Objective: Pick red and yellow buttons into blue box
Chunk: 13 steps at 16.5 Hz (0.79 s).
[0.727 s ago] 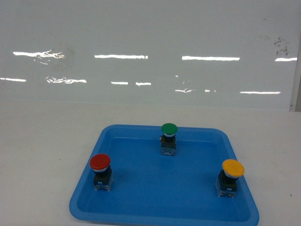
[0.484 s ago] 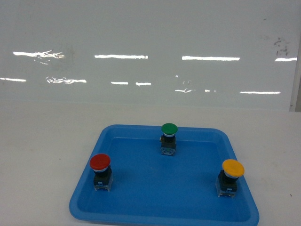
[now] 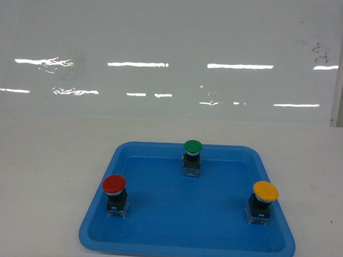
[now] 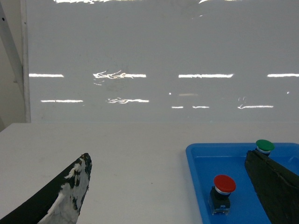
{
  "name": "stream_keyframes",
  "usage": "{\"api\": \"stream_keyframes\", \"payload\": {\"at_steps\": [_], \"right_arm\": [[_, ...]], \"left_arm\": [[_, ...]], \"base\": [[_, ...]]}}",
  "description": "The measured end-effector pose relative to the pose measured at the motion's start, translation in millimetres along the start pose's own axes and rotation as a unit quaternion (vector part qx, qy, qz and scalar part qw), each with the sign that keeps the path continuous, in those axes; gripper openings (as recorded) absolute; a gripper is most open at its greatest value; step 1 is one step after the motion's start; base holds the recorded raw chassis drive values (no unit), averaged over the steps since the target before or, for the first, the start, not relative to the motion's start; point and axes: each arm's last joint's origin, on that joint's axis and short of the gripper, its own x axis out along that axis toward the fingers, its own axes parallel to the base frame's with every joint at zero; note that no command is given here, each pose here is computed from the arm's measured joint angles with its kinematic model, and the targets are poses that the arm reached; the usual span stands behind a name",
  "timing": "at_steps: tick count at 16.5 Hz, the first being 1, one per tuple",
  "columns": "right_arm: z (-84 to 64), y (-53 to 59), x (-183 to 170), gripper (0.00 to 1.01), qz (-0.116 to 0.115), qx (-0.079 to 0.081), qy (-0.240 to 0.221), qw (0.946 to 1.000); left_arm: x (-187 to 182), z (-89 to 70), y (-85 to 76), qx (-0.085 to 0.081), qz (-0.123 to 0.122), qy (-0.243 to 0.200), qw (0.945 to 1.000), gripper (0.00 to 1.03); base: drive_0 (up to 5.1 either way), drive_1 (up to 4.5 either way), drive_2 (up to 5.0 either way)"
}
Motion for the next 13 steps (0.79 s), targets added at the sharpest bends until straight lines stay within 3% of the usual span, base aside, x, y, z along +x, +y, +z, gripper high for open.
{"api": "stream_keyframes", "payload": {"at_steps": [4, 5, 6, 7, 8, 9, 10, 12, 13], "right_arm": [[0.0, 0.0, 0, 0.98, 0.000, 0.000, 0.000, 1.0000], [3.7, 0.2, 1, 0.98, 0.002, -0.006, -0.017, 0.9998], [6.8, 4.8, 16, 0.98, 0.022, -0.020, -0.012, 0.9995], [37.1, 7.5, 44, 0.98, 0.035, -0.025, -0.026, 0.9987], [58.1, 8.2, 90, 0.98, 0.051, -0.026, 0.027, 0.9980], [45.1, 13.7, 135, 0.98, 0.071, -0.036, 0.103, 0.9914], [37.7, 23.8, 159, 0.98, 0.098, -0.037, 0.171, 0.9797], [25.2, 31.5, 177, 0.98, 0.120, -0.037, 0.222, 0.9668], [23.8, 32.6, 179, 0.98, 0.128, -0.036, 0.234, 0.9632]], "left_arm": [[0, 0.0, 0.0, 0.000, 0.000, 0.000, 1.0000, 0.98], [1, 2.8, 1.9, -0.003, -0.011, -0.013, 0.9998, 0.98], [15, 7.2, 8.2, -0.008, -0.012, -0.015, 0.9998, 0.98], [48, 42.1, 6.0, -0.007, -0.057, -0.016, 0.9982, 0.98], [99, 63.3, -7.3, -0.016, -0.106, 0.061, 0.9923, 0.98], [151, 50.8, -35.5, 0.002, -0.136, 0.136, 0.9813, 0.98], [169, 41.6, -41.7, 0.004, -0.134, 0.162, 0.9776, 0.98], [168, 38.3, -41.1, 0.005, -0.131, 0.169, 0.9768, 0.98], [168, 38.6, -41.1, 0.005, -0.131, 0.168, 0.9770, 0.98]], "base": [[0.0, 0.00, 0.0], [0.0, 0.00, 0.0], [0.0, 0.00, 0.0], [0.0, 0.00, 0.0], [0.0, 0.00, 0.0], [0.0, 0.00, 0.0], [0.0, 0.00, 0.0], [0.0, 0.00, 0.0], [0.0, 0.00, 0.0]]}}
